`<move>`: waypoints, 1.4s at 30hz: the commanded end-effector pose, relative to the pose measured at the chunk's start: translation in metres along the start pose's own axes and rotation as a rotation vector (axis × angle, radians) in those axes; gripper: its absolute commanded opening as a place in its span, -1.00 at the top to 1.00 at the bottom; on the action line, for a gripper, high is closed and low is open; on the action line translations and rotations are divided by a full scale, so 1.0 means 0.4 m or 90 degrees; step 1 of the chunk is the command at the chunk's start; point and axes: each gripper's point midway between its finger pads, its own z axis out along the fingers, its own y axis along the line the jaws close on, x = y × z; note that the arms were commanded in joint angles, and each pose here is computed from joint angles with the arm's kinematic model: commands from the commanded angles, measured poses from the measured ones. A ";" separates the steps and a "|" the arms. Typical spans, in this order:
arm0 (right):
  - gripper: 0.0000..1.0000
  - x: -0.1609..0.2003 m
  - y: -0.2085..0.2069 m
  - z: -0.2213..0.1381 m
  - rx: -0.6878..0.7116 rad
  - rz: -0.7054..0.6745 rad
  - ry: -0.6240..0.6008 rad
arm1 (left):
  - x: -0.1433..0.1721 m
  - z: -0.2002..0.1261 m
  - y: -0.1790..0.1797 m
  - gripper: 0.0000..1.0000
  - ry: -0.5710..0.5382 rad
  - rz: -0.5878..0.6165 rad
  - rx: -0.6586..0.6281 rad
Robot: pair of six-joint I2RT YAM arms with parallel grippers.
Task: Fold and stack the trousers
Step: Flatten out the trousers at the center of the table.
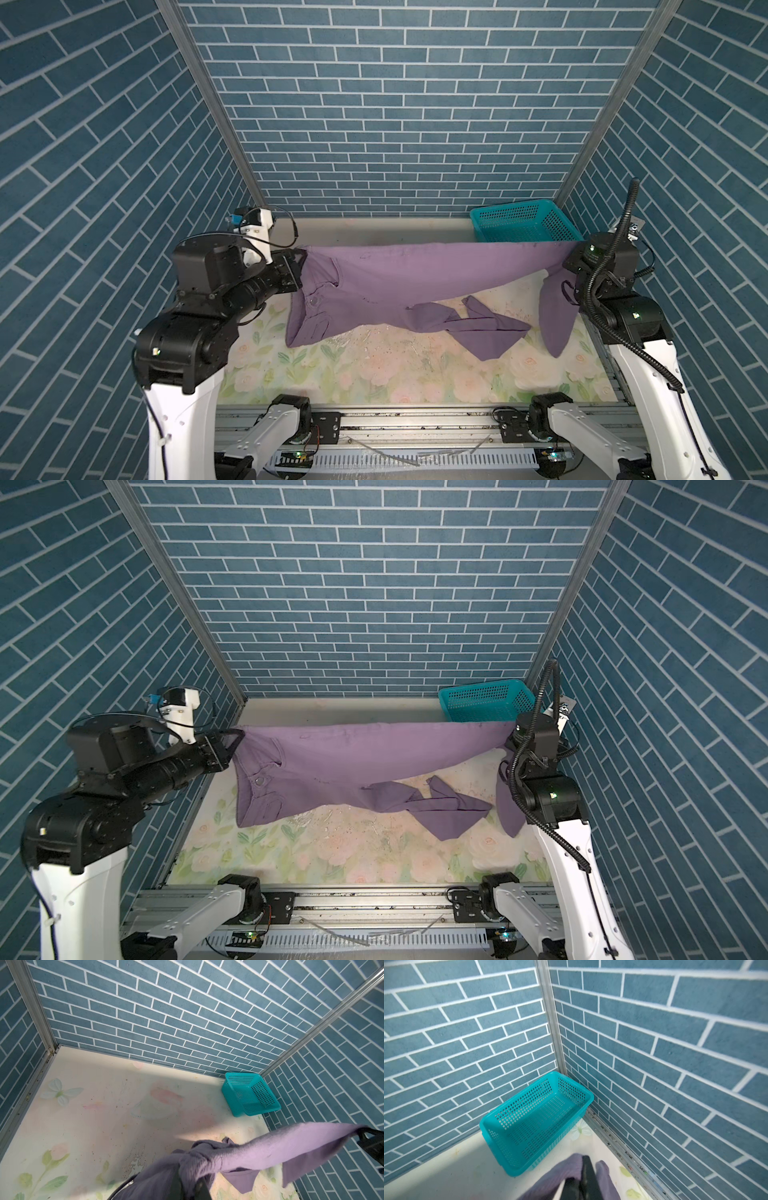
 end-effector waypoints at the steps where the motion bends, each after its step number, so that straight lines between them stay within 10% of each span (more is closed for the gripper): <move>1: 1.00 -0.078 -0.018 -0.009 0.032 0.014 -0.063 | 0.026 0.027 0.031 1.00 0.039 -0.018 -0.034; 8: 1.00 -0.003 0.040 0.061 0.011 -0.029 -0.022 | 0.072 0.202 0.170 1.00 0.103 -0.012 -0.136; 20: 1.00 0.384 0.312 0.252 -0.173 -0.015 0.241 | 0.196 0.478 0.538 1.00 0.165 -0.264 -0.299; 28: 0.99 0.472 0.344 0.210 -0.252 -0.081 0.314 | 0.205 0.452 0.589 1.00 0.164 -0.270 -0.349; 35: -0.09 0.683 0.434 0.109 -0.328 -0.314 0.518 | 0.170 0.362 0.648 1.00 0.123 -0.283 -0.400; 42: -0.03 0.801 0.300 0.031 -0.222 -0.354 0.642 | 0.159 0.347 0.713 1.00 0.109 -0.321 -0.405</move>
